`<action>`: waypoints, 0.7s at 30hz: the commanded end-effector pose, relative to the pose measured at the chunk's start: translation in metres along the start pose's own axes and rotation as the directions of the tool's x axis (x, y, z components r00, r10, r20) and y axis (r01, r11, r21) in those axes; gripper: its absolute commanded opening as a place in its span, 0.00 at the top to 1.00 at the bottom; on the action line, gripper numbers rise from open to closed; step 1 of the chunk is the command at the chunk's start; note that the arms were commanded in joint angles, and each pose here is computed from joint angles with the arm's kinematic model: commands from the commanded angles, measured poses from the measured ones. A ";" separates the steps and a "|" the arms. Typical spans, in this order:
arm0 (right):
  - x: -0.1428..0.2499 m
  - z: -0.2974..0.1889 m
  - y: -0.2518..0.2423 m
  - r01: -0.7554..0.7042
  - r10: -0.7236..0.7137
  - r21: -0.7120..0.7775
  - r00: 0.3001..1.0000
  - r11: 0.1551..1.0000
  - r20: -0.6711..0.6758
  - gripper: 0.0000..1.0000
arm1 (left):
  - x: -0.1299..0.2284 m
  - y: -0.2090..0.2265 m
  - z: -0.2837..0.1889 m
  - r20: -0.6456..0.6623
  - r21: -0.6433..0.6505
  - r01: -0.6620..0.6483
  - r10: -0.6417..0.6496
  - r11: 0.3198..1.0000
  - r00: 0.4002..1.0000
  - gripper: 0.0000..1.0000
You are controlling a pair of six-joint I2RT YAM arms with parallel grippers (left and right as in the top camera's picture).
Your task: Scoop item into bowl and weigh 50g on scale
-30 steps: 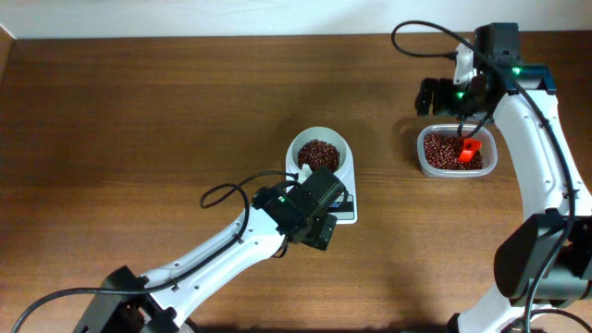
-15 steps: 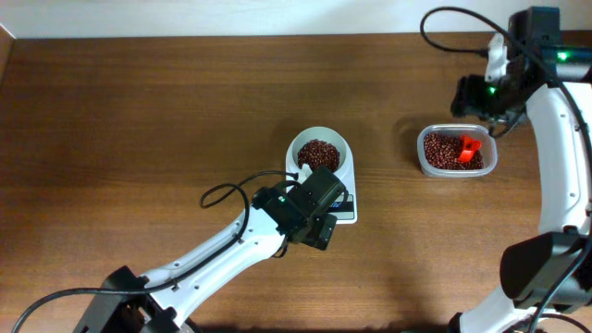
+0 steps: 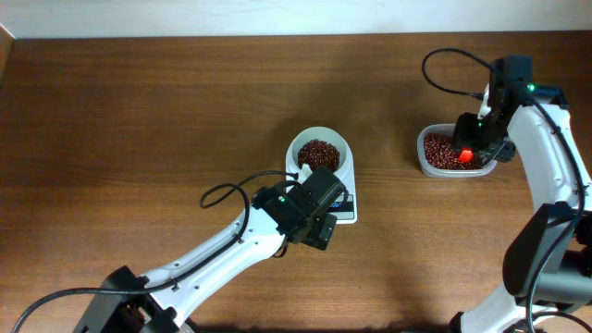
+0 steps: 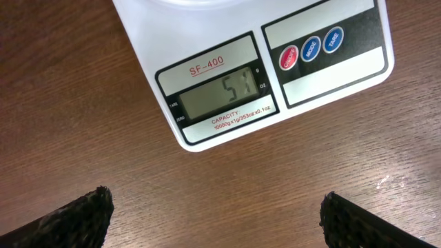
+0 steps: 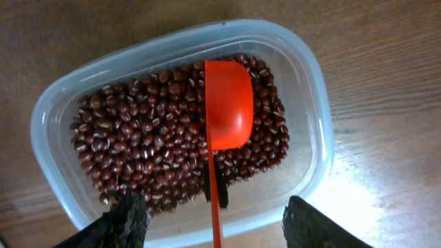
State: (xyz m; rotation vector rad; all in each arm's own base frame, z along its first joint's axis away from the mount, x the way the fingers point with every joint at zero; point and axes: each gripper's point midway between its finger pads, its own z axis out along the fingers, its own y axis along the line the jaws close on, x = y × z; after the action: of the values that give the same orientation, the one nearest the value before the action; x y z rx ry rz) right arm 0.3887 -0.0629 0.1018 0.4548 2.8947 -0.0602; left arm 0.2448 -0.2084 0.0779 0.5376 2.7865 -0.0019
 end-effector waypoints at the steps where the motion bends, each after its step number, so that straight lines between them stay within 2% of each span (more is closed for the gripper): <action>1: 0.001 0.004 0.005 -0.001 0.001 -0.017 1.000 1.000 0.007 0.46 | 0.002 0.004 0.003 -0.006 -0.015 0.004 -0.004 1.000 1.000 0.01; 3: -0.001 0.004 0.005 -0.001 0.002 -0.017 1.000 1.000 0.014 0.64 | 0.002 0.004 0.003 -0.006 -0.015 0.004 -0.004 1.000 1.000 0.01; 5: -0.003 0.004 0.006 -0.002 0.002 -0.018 1.000 1.000 0.022 0.65 | 0.002 0.004 0.003 -0.007 -0.015 0.004 -0.004 1.000 1.000 0.01; 9: -0.003 0.004 0.006 -0.001 0.002 -0.018 1.000 1.000 0.025 0.78 | 0.002 0.004 0.003 -0.007 -0.015 0.004 -0.004 1.000 1.000 0.01; 14: -0.003 0.005 0.004 0.009 -0.009 -0.011 1.000 1.000 0.026 0.80 | 0.002 0.004 0.003 -0.007 -0.015 0.004 -0.004 1.000 1.000 0.01; 15: -0.004 0.005 0.004 0.009 -0.009 -0.011 1.000 1.000 0.026 0.87 | 0.002 0.004 0.003 -0.007 -0.015 0.004 -0.004 1.000 1.000 0.01; 17: -0.004 0.005 0.004 0.008 -0.008 -0.010 1.000 1.000 0.028 0.96 | 0.002 0.004 0.003 -0.007 -0.015 0.004 -0.004 1.000 1.000 0.01; 21: -0.009 0.000 0.005 0.066 -0.066 -0.011 0.997 0.998 0.043 0.96 | 0.002 0.004 0.003 -0.007 -0.015 0.004 -0.004 1.000 1.000 0.01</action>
State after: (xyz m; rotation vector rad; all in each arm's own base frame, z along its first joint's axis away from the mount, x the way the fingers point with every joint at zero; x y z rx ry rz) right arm 0.3958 -0.0623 0.0992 0.4220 2.8691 -0.0476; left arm 0.2448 -0.2085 0.0778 0.5377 2.7867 -0.0024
